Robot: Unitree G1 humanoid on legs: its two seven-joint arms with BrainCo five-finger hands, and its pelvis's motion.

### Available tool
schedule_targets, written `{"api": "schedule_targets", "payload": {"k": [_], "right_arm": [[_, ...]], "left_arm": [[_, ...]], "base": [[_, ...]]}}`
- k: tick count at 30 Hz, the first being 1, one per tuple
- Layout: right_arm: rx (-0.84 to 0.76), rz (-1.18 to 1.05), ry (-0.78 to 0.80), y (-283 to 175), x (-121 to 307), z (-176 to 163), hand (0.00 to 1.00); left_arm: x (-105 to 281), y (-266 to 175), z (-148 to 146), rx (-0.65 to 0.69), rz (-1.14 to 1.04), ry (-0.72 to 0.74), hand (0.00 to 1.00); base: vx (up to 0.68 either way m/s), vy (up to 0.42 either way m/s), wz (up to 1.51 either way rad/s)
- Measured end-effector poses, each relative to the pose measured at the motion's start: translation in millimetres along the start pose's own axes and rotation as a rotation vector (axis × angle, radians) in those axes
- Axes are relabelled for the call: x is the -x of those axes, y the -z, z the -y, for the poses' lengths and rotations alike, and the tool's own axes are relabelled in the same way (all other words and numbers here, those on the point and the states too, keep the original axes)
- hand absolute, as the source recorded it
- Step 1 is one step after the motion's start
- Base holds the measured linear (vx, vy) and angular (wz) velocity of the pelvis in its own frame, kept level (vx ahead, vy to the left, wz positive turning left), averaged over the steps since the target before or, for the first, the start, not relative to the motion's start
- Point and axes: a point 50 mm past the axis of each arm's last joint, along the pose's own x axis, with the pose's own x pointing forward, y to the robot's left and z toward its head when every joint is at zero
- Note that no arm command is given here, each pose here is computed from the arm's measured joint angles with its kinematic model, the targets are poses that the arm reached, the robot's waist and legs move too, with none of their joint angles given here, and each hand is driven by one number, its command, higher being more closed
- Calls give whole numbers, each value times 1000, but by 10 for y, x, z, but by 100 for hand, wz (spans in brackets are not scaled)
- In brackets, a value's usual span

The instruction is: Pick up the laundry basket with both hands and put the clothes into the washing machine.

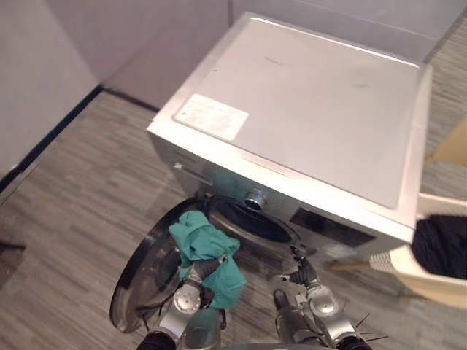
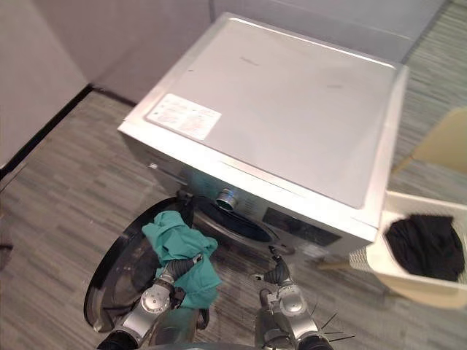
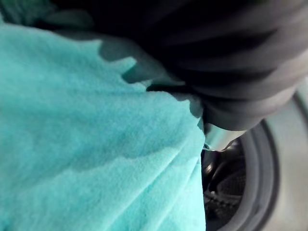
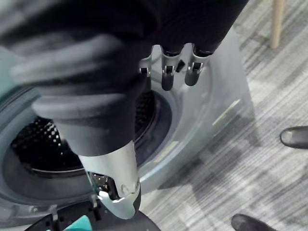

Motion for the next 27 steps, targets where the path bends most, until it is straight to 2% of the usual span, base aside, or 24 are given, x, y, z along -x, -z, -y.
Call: {"api": "schedule_targets", "payload": {"k": [7, 10, 14, 17, 21, 23, 27], "right_arm": [[31, -73, 19, 220, 86, 67, 0], [40, -96, 59, 266, 86, 192, 0], [-43, 16, 177, -62, -42, 424, 0], [-98, 152, 241, -395, -71, 516, 0], [-162, 359, 268, -937, -66, 522, 0], [-207, 490, 284, -1301, -41, 509, 0], [-265, 653, 314, -1699, 79, 541, 0]], "left_arm": [[5, 58, -98, 41, -31, -64, 100], [0, 112, -161, 106, -69, -113, 100], [-125, -29, -383, 179, -38, -223, 100], [-267, -318, -529, 198, 57, -280, 100], [-471, -972, -697, 242, 260, -341, 100], [-525, -1362, -799, 267, 380, -368, 100], [-510, -1949, -977, 282, 564, -403, 100]], "base": [[-40, -43, -34], [18, -81, -28], [-64, -69, -43], [-147, -37, -42], [-229, -45, -35], [-259, -13, -53], [-157, -2, -27]]}}
